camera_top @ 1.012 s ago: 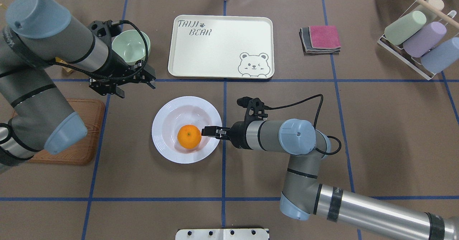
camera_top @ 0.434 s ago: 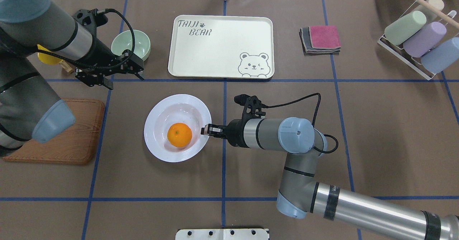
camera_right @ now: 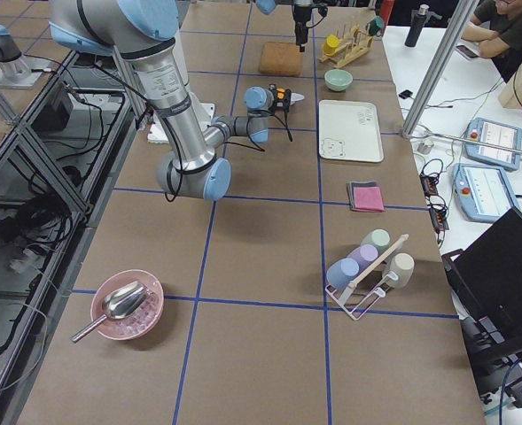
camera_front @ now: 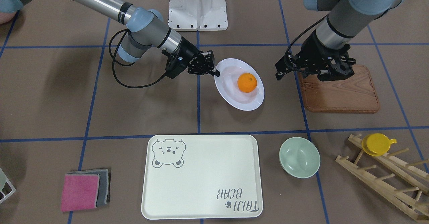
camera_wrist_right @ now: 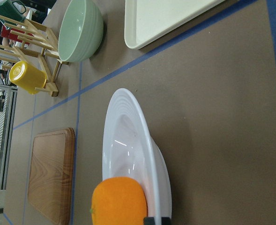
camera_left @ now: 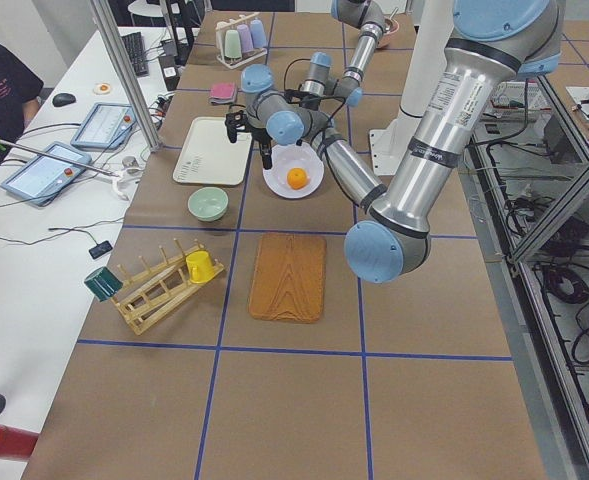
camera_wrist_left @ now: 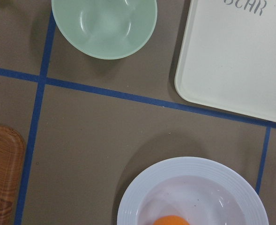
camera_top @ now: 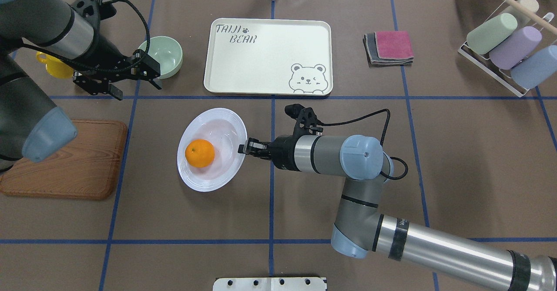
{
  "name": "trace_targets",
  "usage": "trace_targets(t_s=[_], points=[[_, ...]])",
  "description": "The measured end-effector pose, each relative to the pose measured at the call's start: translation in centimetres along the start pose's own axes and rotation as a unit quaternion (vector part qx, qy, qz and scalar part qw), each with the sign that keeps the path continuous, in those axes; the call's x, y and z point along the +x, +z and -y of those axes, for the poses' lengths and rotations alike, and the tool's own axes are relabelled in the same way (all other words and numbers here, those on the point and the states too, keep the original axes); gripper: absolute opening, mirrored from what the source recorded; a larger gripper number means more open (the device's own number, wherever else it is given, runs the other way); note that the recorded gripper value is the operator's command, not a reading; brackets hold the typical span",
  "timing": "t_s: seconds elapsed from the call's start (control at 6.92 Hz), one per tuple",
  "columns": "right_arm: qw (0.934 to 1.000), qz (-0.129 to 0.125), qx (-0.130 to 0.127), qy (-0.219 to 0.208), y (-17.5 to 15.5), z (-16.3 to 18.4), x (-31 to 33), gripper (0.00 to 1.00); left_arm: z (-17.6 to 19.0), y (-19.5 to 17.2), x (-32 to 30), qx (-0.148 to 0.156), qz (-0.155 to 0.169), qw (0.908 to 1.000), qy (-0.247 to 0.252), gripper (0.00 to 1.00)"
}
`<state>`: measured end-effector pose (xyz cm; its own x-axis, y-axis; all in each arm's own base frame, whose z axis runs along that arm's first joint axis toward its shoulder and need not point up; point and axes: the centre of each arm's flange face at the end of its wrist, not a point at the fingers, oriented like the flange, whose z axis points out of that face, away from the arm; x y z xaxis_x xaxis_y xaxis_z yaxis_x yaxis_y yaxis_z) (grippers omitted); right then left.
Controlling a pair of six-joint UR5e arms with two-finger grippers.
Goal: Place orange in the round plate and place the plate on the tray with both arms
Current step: 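Lift the plate with the right gripper while the left arm withdraws, then carry the plate with the orange onto the bear tray and lower it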
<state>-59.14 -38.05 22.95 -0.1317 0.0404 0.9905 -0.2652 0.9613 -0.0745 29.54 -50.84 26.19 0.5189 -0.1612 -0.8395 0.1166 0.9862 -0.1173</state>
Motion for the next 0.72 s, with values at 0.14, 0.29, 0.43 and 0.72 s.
trace_targets(t_s=[0.14, 0.29, 0.43, 0.72], points=[[0.9993, 0.016, 0.017, 0.029, -0.1, 0.8, -1.4, 0.00, 0.3, -0.4, -0.7, 0.002, 0.004, 1.0000, 0.008, 0.97], [0.9965, 0.041, 0.039, 0.062, -0.6, 1.9, -2.5, 0.00, 0.6, -0.7, -2.0, 0.004, 0.010, 0.9997, 0.020, 0.97], [0.9895, 0.071, 0.071, 0.103, -1.4, 3.4, -3.4, 0.00, 1.0, -0.9, -3.3, 0.006, 0.016, 0.9994, 0.030, 0.97], [0.9596, 0.110, 0.175, 0.191, -1.9, 7.1, -2.8, 0.00, 1.4, -1.0, -5.0, 0.009, 0.024, 0.9986, 0.047, 0.97]])
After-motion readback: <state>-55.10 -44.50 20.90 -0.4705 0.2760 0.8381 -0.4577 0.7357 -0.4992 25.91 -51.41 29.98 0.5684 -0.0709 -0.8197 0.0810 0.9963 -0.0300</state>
